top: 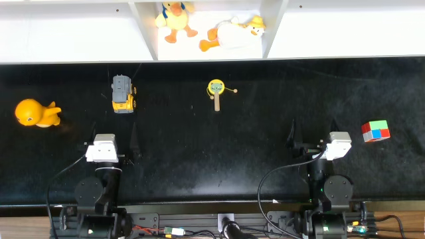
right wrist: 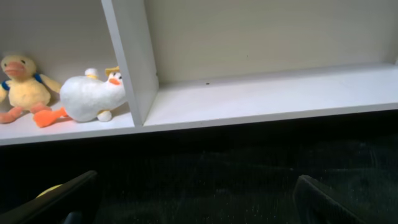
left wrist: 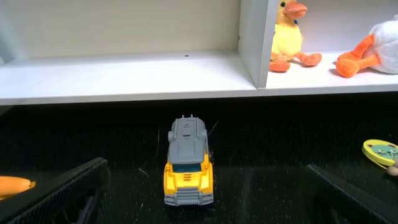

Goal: Store Toys

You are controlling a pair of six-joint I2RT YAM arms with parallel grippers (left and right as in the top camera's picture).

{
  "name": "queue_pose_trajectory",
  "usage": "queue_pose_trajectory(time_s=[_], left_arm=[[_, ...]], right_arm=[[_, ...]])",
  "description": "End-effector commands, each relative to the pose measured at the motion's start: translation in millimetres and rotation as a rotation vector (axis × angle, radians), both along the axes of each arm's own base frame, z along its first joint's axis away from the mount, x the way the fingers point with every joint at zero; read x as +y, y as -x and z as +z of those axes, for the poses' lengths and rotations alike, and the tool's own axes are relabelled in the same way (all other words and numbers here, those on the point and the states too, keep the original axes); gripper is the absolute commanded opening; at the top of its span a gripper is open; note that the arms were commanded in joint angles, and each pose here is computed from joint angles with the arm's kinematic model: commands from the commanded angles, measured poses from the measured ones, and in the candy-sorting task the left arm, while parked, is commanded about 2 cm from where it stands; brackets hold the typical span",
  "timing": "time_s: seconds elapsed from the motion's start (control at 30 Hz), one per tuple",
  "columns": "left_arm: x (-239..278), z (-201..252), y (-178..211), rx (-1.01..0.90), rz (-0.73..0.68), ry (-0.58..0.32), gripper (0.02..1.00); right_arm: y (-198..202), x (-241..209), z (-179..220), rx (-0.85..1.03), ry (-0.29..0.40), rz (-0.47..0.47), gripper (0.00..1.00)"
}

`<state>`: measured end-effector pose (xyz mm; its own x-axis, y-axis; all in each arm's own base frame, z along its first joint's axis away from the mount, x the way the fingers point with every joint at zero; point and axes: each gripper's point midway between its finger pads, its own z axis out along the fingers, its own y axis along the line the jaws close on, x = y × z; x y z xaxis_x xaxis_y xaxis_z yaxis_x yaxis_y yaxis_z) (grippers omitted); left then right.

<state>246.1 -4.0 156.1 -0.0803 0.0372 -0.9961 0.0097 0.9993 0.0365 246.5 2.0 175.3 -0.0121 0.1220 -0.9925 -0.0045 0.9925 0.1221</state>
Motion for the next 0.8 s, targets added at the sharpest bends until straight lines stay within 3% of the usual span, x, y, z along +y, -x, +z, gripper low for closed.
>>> queue_pose_trajectory(time_s=[0.03,0.27,0.57,0.8], left_arm=[[-1,13,2,-0.025,-0.003,0.035,0.998],[0,50,8,0.102,0.007,0.063,0.998],[15,41,29,0.601,0.084,0.051,0.996],[47,36,19,0.722,0.133,0.062,0.993]], right_arm=[[0,0,-4,0.0,-0.004,0.001,0.996],[0,0,-4,0.0,-0.004,0.001,0.996],[0,0,-4,0.0,-0.004,0.001,0.996],[0,0,-4,0.0,-0.004,0.001,0.996]])
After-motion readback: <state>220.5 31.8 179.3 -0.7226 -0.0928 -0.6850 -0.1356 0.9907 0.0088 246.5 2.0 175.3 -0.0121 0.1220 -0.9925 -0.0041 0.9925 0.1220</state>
